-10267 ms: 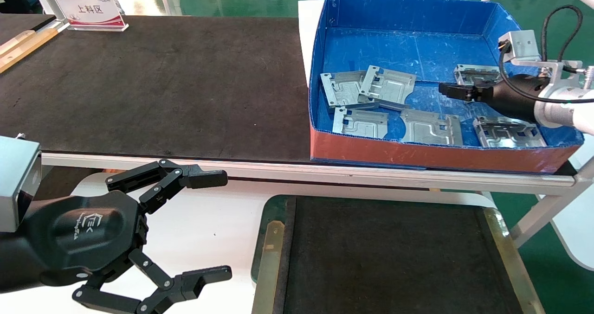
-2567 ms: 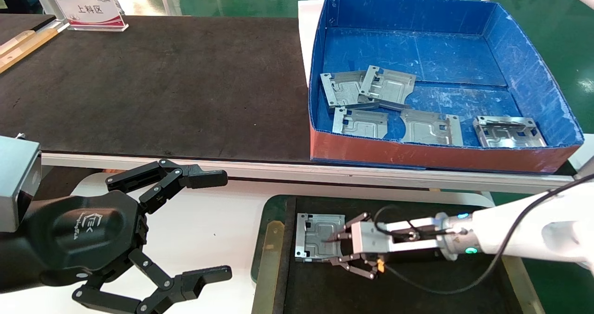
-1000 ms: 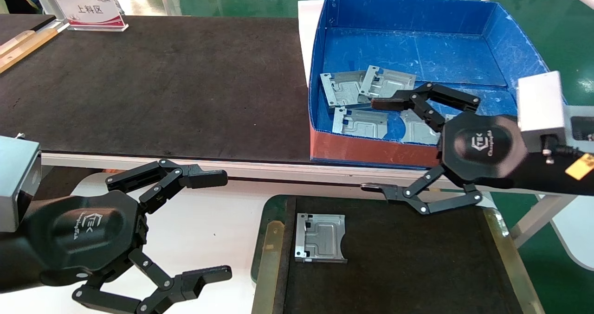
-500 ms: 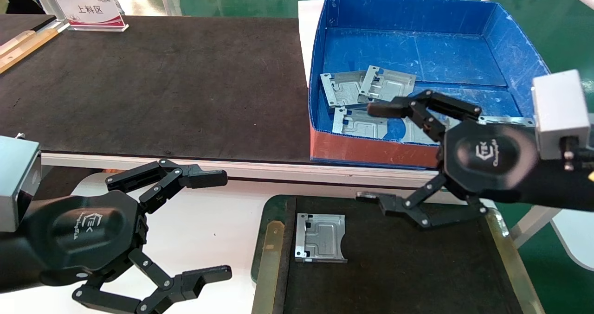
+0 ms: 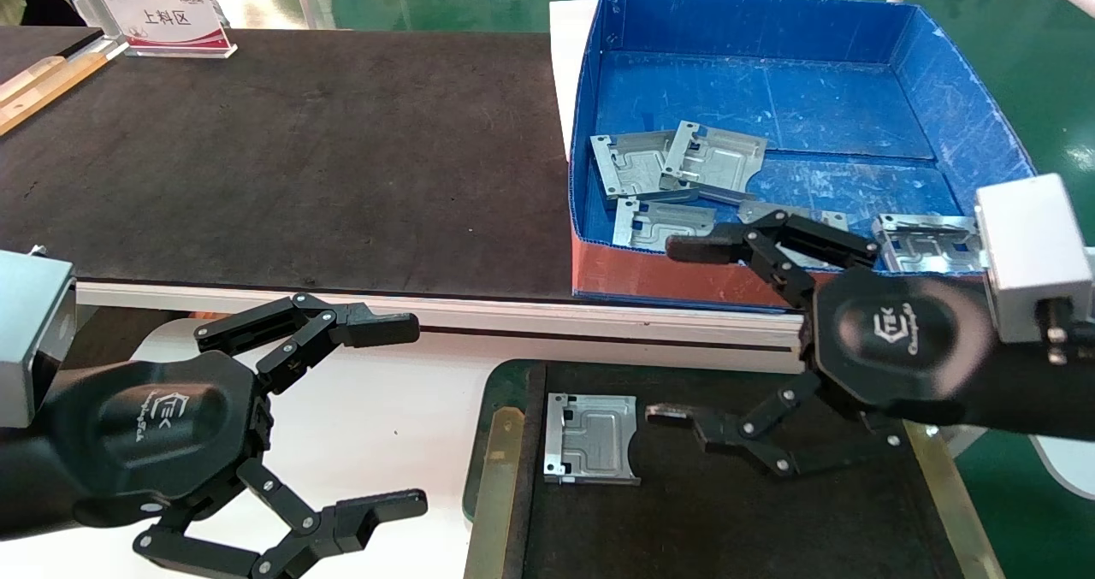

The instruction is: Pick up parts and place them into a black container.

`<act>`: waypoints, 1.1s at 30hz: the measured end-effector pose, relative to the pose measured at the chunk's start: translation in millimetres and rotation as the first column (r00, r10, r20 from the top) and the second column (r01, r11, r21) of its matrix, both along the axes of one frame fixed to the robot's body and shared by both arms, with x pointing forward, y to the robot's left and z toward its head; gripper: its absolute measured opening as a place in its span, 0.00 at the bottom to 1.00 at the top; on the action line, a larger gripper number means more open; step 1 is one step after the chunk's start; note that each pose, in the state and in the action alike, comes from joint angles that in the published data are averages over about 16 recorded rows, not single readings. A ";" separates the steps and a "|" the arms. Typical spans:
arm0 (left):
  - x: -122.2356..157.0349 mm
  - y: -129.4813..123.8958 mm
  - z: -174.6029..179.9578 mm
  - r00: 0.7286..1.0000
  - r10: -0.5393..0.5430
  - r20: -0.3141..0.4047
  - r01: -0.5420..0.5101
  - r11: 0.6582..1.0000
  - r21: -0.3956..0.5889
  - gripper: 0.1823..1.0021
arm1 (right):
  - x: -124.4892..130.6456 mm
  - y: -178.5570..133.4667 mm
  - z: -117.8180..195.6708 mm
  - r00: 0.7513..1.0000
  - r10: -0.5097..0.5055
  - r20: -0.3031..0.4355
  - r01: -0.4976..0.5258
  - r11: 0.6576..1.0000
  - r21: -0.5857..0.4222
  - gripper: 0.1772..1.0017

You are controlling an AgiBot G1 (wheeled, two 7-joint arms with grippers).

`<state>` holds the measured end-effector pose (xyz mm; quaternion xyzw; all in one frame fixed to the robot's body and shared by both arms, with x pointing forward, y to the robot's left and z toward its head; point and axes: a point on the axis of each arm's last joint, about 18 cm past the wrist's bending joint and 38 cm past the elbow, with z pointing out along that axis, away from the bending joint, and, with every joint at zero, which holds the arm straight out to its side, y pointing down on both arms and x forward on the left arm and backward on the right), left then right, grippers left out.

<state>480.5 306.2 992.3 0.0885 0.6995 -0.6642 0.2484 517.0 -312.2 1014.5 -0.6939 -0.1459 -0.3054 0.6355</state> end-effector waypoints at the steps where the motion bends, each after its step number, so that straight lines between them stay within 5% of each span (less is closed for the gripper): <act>1: 0.0 0.0 0.0 1.000 0.000 0.000 0.000 1.000 0.000 1.00 | -1.3 0.4 -0.8 1.000 0.002 -0.005 -0.002 1.000 0.002 1.00; 33: 0.0 0.0 0.0 1.000 0.000 0.000 0.000 1.000 0.000 1.00 | -42.3 10.2 -22.6 0.988 0.031 -0.153 -0.026 0.999 0.029 1.00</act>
